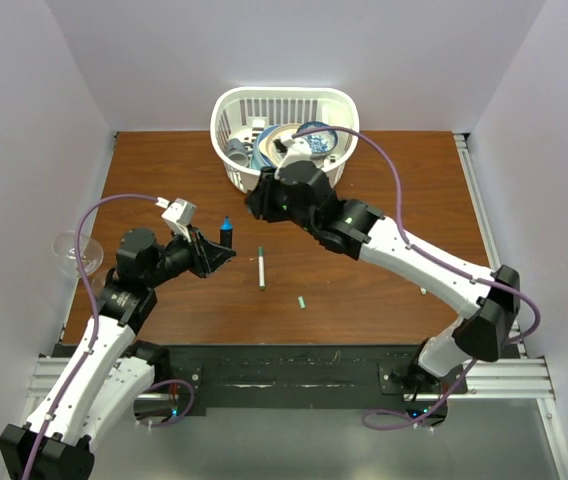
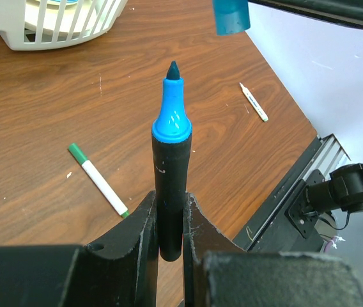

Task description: Insert the pens into the pen caps

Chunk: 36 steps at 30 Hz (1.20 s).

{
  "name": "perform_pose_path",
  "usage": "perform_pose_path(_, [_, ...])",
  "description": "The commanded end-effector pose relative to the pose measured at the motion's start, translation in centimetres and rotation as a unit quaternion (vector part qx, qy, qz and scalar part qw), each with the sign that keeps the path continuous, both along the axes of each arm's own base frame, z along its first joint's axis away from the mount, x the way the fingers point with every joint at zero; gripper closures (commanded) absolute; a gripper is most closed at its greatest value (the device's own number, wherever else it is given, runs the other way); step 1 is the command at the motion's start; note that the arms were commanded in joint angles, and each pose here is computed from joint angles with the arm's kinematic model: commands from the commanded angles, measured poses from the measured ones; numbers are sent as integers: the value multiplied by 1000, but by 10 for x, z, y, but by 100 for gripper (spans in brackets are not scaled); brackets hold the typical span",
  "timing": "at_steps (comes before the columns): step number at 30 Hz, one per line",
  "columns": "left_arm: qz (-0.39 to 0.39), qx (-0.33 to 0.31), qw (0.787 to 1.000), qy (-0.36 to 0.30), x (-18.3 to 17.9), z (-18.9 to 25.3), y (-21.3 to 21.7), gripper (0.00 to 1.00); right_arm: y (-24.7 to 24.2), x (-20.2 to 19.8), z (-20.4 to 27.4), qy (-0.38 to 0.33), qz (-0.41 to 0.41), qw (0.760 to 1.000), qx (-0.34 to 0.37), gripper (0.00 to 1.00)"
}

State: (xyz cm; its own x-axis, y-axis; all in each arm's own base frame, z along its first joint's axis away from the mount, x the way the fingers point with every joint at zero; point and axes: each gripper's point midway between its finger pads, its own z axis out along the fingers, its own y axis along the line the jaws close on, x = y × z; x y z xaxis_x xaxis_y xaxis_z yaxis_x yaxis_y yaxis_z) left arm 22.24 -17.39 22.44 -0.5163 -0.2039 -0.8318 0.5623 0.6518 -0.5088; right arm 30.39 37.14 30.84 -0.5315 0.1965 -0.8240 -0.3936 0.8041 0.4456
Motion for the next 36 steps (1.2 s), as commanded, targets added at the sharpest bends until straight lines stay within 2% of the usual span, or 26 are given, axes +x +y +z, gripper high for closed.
perform_pose_path(1, [-3, -5, 1000, -16, 1, 9, -2, 100, 31, -3, 39, -34, -16, 998, 53, 100])
perform_pose_path(10, [0, -5, 1000, -21, 0, 12, -1, 100, 64, -20, 38, -48, -2, 998, 44, 100])
perform_pose_path(19, [-3, -8, 1000, -28, -3, 16, -1, 100, 63, -27, 26, -60, -11, 998, 16, 100])
perform_pose_path(23, [-5, -9, 1000, -26, -3, 15, -2, 100, 64, -23, 48, -78, -15, 996, 28, 100])
perform_pose_path(29, [-6, -9, 1000, -27, -3, 16, -2, 100, 62, -15, 65, -103, -25, 994, 9, 100])
perform_pose_path(36, [-3, -10, 999, -30, -4, 17, -1, 100, 63, -14, 43, -92, -27, 995, -7, 100])
